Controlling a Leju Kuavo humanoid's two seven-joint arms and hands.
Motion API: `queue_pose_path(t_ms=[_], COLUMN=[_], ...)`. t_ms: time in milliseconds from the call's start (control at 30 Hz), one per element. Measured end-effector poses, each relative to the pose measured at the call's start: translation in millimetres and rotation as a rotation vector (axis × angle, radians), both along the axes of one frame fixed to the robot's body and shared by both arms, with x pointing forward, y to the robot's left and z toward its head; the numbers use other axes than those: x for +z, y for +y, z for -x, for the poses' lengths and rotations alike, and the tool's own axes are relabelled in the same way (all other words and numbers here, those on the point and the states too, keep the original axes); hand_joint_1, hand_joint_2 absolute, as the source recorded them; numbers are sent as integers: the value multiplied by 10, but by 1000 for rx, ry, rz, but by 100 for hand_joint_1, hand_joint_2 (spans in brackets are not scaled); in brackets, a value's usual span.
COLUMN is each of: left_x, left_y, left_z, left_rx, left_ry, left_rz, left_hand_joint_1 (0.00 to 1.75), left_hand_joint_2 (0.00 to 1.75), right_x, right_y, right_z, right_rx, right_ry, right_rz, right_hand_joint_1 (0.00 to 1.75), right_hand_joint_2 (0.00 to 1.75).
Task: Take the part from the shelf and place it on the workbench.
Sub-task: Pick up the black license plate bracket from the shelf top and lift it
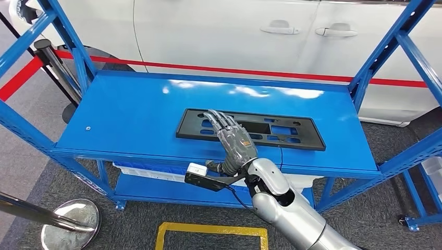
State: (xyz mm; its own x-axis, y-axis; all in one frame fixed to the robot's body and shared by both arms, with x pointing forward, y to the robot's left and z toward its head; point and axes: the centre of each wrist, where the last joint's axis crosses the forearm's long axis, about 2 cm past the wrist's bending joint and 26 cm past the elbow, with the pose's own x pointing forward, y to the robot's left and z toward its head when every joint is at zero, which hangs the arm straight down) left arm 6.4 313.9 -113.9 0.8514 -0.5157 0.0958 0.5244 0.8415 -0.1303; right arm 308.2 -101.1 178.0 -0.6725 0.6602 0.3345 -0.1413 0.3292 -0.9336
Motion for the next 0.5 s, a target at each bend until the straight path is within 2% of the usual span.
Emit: queue_pose_path(t_ms=[167,500], left_x=[0,-1], left_y=[0,-39], left_z=[1,-10], left_rx=[-5,-6], left_ry=[-3,-5], left_rz=[-1,8], left_hand_joint_1=[0,0], left_hand_joint_2=[0,0], right_x=[-132,-168], right_y=[-31,4], right_z=[-30,-62], right_rx=[-20,-28], right_ry=[35,50], right_rz=[37,51], right_hand_joint_1=[0,0], right_hand_joint_2=[175,175])
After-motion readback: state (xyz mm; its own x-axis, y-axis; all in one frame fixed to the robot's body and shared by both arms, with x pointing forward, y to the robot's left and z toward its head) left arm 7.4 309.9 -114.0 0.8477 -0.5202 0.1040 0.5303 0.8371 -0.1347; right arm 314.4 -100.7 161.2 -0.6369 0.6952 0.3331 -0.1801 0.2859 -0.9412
